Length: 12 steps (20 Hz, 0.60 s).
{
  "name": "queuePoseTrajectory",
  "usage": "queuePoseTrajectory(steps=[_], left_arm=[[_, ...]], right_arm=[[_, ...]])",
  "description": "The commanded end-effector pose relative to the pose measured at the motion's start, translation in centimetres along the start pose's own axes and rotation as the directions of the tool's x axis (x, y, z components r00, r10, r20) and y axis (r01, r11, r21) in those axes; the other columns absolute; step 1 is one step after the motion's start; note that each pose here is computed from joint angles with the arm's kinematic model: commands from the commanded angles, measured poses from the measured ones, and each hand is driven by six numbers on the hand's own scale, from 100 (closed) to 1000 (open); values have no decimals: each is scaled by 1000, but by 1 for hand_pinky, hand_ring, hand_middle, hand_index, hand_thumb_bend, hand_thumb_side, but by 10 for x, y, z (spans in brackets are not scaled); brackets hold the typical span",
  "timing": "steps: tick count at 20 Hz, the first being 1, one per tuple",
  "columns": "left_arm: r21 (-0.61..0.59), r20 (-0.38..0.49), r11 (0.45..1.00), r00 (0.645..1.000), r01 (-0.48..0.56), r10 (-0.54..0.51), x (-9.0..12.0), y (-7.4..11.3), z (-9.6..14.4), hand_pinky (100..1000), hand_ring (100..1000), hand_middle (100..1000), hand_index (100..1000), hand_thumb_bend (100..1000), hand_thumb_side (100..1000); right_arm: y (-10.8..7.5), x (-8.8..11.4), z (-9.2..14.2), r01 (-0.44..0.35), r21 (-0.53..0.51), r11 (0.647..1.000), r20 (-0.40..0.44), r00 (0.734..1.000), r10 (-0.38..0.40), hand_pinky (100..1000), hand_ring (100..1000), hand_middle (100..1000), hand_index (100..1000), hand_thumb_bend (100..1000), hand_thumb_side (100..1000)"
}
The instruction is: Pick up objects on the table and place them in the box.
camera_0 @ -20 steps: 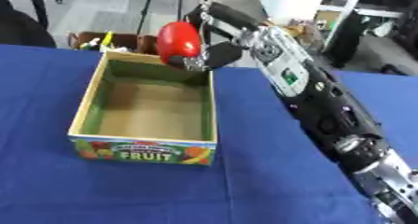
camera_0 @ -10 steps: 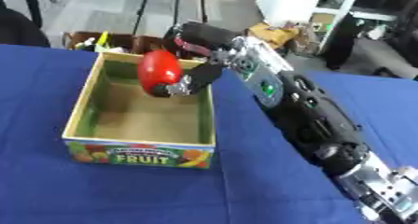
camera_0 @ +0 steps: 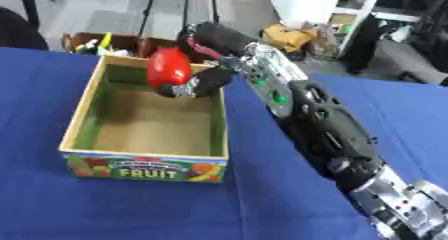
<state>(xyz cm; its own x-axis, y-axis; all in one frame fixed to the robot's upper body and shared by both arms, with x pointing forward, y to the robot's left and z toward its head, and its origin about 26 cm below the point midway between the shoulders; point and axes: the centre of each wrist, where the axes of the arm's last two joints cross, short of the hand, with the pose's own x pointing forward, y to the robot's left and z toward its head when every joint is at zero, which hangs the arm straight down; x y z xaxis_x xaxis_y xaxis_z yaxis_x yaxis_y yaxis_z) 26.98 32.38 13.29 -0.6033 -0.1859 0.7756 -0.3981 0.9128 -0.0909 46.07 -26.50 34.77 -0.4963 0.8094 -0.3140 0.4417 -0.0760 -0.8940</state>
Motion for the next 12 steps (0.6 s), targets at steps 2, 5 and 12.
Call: queuePoseTrajectory(steps=[2,5,12], left_arm=[[-12,27,1000,1000,-3,3,6,-1,-3,100,153,494,334,100,753],[-13,26,1000,1000,-4,4,6,-1,-2,100,153,494,334,100,755],[-13,19,1000,1000,-2,2,6,-1,-2,100,153,495,334,100,756]], right_arm=[[-7,-4,-1,-98,-24,995,-64,993,97,411,605,463,383,100,965],[-2,5,-6,-158,2,987,-70,985,158,437,629,492,381,100,977],[-14,22,-13,-273,3,962,-41,961,273,534,745,723,587,100,977]])
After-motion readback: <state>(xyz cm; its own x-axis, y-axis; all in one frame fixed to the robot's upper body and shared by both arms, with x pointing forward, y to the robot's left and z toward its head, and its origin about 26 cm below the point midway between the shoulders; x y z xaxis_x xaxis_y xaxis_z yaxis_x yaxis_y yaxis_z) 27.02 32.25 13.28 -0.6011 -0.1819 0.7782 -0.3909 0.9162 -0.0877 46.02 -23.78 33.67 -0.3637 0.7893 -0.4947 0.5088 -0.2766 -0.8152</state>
